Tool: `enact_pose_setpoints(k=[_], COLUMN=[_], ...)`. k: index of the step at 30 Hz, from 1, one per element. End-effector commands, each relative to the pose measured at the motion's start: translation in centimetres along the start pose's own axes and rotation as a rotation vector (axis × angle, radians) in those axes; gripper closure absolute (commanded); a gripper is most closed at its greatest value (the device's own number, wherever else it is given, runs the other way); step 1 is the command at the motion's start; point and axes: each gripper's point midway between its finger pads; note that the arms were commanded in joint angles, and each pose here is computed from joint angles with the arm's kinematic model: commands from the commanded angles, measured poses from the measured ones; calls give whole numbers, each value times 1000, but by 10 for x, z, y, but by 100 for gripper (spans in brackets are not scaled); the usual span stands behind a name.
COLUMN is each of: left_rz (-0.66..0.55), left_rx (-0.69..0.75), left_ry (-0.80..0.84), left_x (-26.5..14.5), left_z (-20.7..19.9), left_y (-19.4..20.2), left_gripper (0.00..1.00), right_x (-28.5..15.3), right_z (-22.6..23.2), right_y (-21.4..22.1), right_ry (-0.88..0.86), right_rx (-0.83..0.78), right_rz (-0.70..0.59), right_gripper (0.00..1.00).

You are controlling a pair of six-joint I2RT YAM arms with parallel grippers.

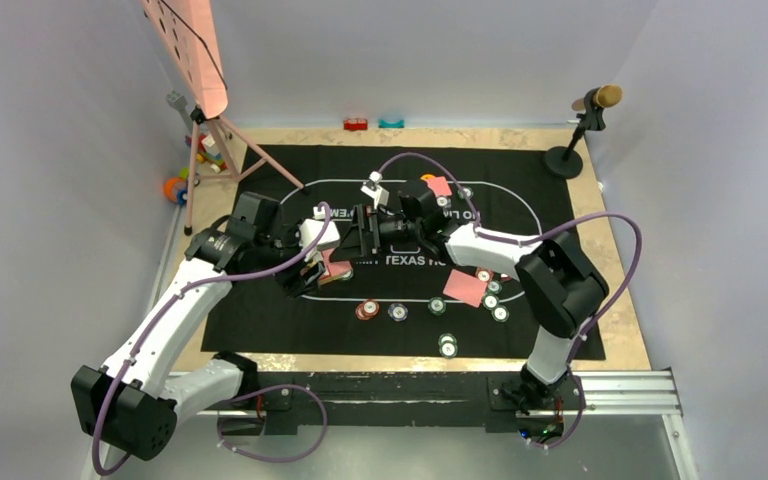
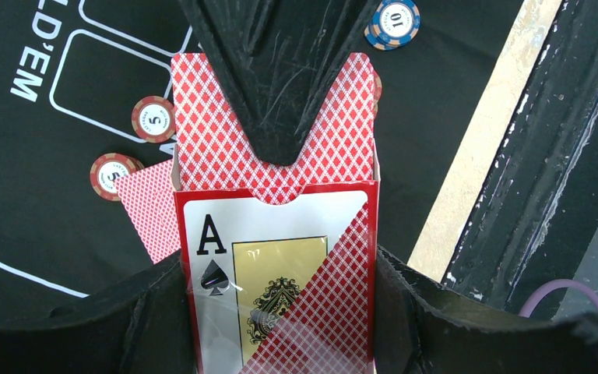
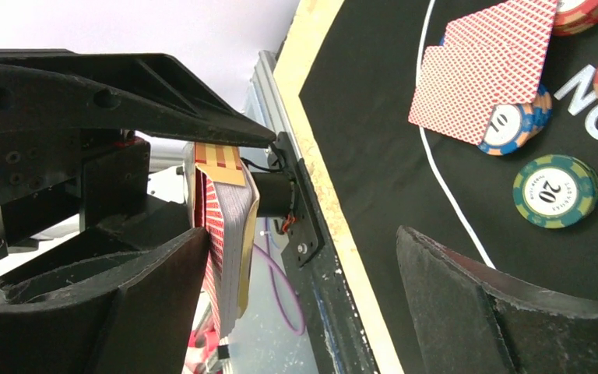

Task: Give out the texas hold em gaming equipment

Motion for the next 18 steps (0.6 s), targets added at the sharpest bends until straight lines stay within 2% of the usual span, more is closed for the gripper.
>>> enact_pose_setpoints(k=[1, 10, 18], left_rz=[-66, -60, -65], left_rx=[18, 17, 16], left_ry=[-34, -30, -30], left_x=[-5, -4, -5], left_z=[11, 10, 9], left_y=[-19, -17, -18], left_gripper=[54, 56, 57], right_x=[5, -6, -29], right_z=[25, 22, 16], right_y=[-5, -7, -19], right_ry=[-102, -111, -93], right_rx=[-43, -24, -11], right_rz=[28, 16, -46], right_gripper=[11, 34, 43])
Point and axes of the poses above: each gripper's point midway between its finger pads, its own x axis out along the fingers, its own z axis along the line the jaws close on, y = z × x, and after that the axes turned 13 degrees about x, right-handed
